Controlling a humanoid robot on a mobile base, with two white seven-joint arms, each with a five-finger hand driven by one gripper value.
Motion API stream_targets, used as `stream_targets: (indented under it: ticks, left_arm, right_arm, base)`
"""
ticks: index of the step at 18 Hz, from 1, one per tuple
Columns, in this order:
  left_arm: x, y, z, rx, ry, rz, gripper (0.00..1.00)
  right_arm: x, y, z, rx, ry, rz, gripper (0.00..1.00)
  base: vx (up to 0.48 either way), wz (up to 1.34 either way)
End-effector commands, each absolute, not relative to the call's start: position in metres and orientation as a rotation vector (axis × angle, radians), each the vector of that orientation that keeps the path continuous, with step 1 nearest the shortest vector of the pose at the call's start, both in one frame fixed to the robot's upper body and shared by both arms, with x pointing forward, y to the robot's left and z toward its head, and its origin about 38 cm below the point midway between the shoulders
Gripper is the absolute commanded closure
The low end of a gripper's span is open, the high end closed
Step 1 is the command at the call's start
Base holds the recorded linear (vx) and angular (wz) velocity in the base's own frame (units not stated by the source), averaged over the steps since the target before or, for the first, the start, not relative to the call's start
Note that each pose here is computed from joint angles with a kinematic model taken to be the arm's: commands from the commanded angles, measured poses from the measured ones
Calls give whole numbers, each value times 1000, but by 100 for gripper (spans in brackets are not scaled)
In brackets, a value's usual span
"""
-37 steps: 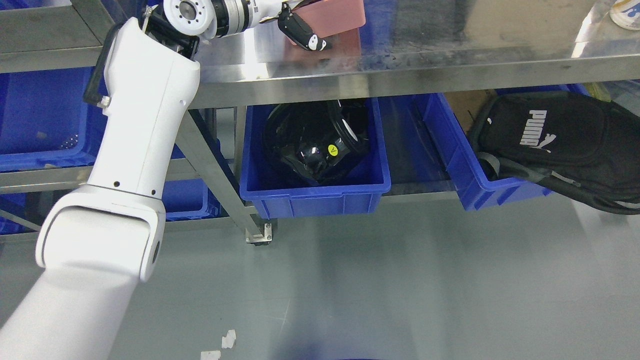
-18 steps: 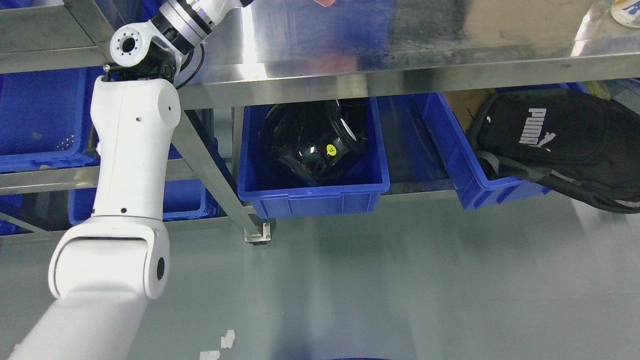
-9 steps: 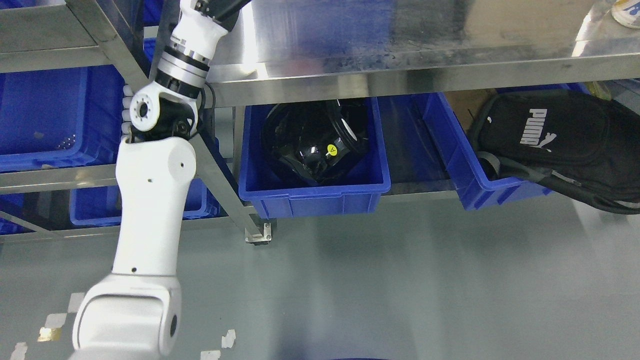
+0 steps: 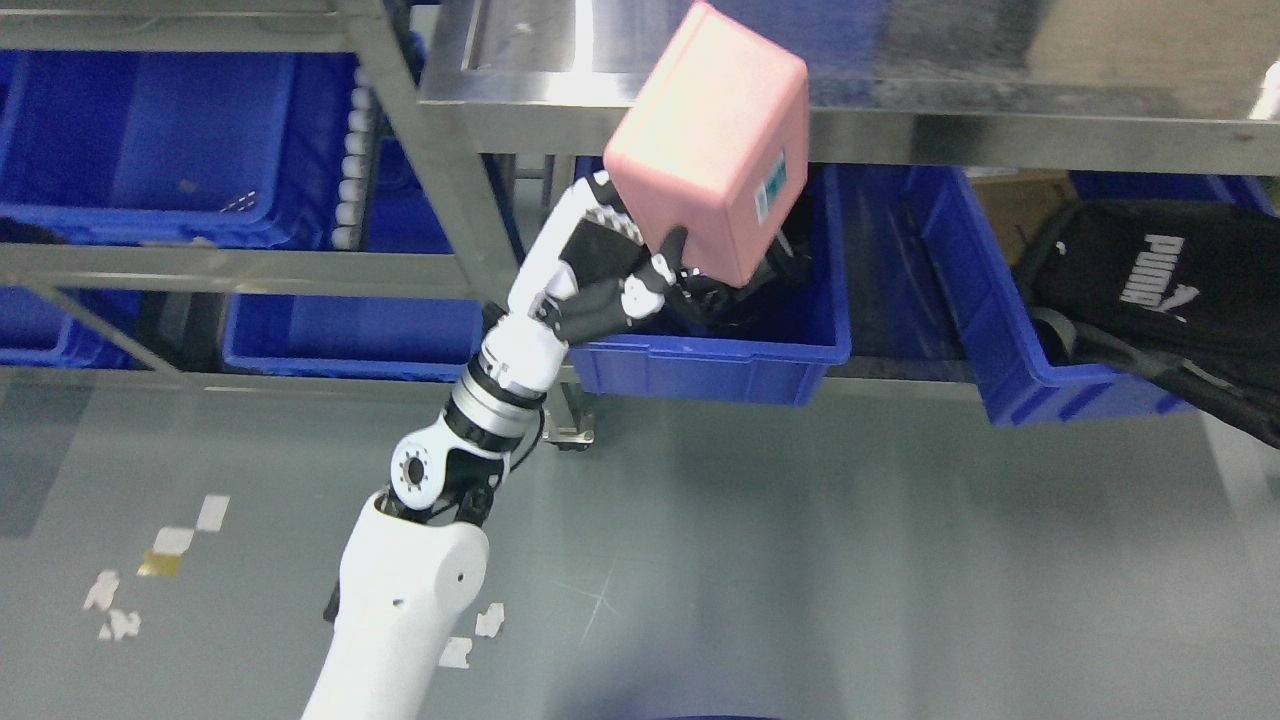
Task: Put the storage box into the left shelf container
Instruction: 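Lift the pink box off the shelf and lower it with the left hand, then hold the pink box in the left hand while turning toward the bin shelf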
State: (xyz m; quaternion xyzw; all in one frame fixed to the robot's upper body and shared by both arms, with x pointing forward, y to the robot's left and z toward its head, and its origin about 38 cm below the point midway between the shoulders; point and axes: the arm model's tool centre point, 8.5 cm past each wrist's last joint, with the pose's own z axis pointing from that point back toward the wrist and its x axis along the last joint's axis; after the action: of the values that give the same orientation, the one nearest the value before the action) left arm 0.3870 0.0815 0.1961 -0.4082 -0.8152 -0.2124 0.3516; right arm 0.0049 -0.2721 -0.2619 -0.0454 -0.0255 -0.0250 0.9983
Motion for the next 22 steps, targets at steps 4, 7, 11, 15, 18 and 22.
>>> stream_targets:
  ticks: [4,7,11,15,18,22]
  left_arm:
    - [301,102,147,-1069,-2104,-466,99]
    - [288,111,130,-1040,-2076,-435,99]
    - [289,121,126,-1002,-2081,-411,99]
    - [290,124,126,-990,-2084,-408,98]
    - [290,124,126,-990,-2084,-408,98]
    - [290,125,126,-989,-2084,-406,98]
  right_arm:
    - [14,-284,-261,-110,-75,-70,0]
    - [14,-284,-261,-108,-75,-70,0]
    - [14,-284,-261,-108,-75,-70,0]
    - [14,-284,-261,-108,-75,-70,0]
    - [14,-284,-261,-110,-75,-70,0]
    - [14,-284,-261,-110,-76,-70,0]
  base:
    - [-118,848]
    - [-96,1236]
    - [-45,1340]
    - [33,1354]
    - [86,992]
    - [122,531]
